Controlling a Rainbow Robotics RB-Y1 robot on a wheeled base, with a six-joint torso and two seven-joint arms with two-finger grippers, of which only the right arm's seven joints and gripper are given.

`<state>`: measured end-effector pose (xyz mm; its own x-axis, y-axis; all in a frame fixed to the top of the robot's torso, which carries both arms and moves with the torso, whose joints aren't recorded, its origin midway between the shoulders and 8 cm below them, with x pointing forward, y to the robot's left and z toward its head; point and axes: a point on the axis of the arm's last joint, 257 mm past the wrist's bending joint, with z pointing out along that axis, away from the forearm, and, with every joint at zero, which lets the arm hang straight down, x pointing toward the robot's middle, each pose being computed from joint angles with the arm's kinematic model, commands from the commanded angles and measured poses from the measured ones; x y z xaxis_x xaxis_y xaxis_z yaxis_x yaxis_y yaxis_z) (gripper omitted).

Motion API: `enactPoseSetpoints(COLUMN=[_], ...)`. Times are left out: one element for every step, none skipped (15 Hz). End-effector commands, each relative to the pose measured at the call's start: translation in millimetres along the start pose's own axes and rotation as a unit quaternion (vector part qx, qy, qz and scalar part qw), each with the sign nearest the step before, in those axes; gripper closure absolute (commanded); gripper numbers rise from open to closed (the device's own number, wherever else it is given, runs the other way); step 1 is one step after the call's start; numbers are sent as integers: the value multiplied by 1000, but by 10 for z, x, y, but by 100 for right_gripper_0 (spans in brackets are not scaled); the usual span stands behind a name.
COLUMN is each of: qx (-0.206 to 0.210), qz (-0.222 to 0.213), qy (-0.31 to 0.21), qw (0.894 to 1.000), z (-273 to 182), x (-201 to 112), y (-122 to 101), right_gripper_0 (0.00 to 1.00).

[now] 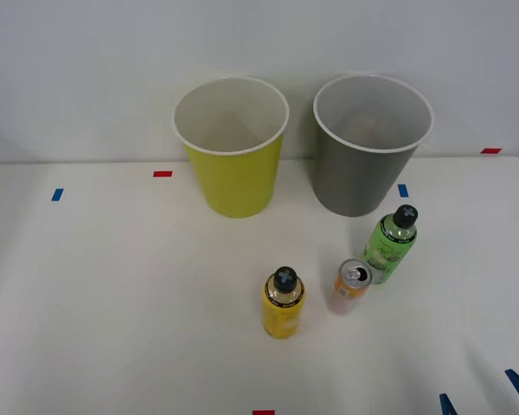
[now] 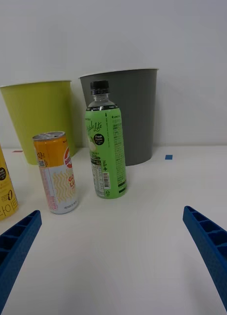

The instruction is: Put cans in the gray bin, plastic bottles in the light green bin

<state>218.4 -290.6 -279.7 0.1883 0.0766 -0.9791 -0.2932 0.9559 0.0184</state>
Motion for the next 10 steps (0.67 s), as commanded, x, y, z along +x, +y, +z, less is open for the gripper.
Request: enactPoseSetpoints(qx=[0, 0, 0, 0, 0, 0, 0, 0, 0, 0], qz=[0, 0, 0, 0, 0, 0, 0, 0, 0, 0], qy=[0, 0, 0, 0, 0, 0, 0, 0, 0, 0], qw=[1000, 1000, 1000, 1000, 1000, 1000, 1000, 1000, 1000, 1000], z=[0, 0, 0, 0, 0, 0, 0, 0, 0, 0], x=[0, 0, 0, 0, 0, 0, 0, 0, 0, 0], y=[0, 0, 0, 0, 0, 0, 0, 0, 0, 0], right_gripper_0=[0, 0, 0, 0, 0, 0, 0, 0, 0, 0])
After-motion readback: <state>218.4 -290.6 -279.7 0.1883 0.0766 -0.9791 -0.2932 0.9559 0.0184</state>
